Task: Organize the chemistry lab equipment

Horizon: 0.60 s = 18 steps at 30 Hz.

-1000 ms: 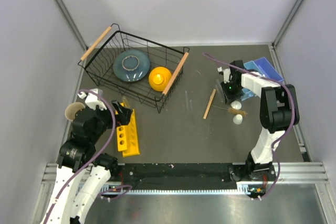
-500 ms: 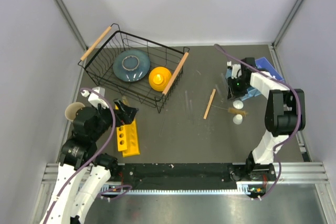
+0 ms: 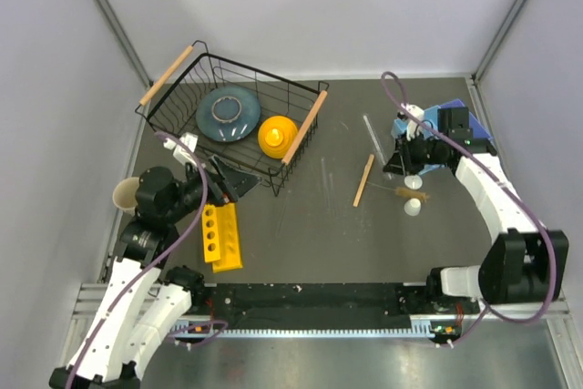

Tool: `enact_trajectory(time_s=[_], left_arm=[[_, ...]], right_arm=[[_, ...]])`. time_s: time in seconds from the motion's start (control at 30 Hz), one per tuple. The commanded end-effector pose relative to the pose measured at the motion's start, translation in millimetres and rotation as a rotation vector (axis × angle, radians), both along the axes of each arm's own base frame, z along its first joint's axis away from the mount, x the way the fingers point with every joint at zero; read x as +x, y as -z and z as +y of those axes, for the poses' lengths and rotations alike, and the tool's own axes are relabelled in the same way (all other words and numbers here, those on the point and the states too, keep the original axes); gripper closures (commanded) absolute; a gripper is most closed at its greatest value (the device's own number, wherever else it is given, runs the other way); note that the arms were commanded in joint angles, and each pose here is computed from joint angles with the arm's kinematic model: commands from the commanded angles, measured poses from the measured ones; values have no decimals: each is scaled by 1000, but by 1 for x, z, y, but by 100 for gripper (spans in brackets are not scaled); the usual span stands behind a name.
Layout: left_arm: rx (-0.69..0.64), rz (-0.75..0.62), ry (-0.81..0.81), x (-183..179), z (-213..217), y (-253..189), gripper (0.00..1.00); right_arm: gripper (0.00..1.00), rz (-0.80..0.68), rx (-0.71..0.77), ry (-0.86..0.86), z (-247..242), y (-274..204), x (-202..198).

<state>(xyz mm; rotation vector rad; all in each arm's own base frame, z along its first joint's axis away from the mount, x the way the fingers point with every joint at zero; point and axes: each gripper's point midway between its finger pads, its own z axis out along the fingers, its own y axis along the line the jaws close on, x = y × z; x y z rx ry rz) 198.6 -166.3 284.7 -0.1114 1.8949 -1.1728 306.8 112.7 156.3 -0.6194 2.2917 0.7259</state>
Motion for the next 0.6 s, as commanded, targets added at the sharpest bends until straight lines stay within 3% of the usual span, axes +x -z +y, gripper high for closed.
enact_trajectory(time_s=[0.0,0.3,0.57], left_arm=[[-114,-21,112,-2,-24,-30,1],[-61,34,178,2,-78,-28,1],[-7,129,222,5,-112,-3,6]], right_arm=[[92,-134,130,-272,39,-33,-53],[91,-260,88,-664,94,-23,-146],[90,-251,96,-790,112,-22,-168]])
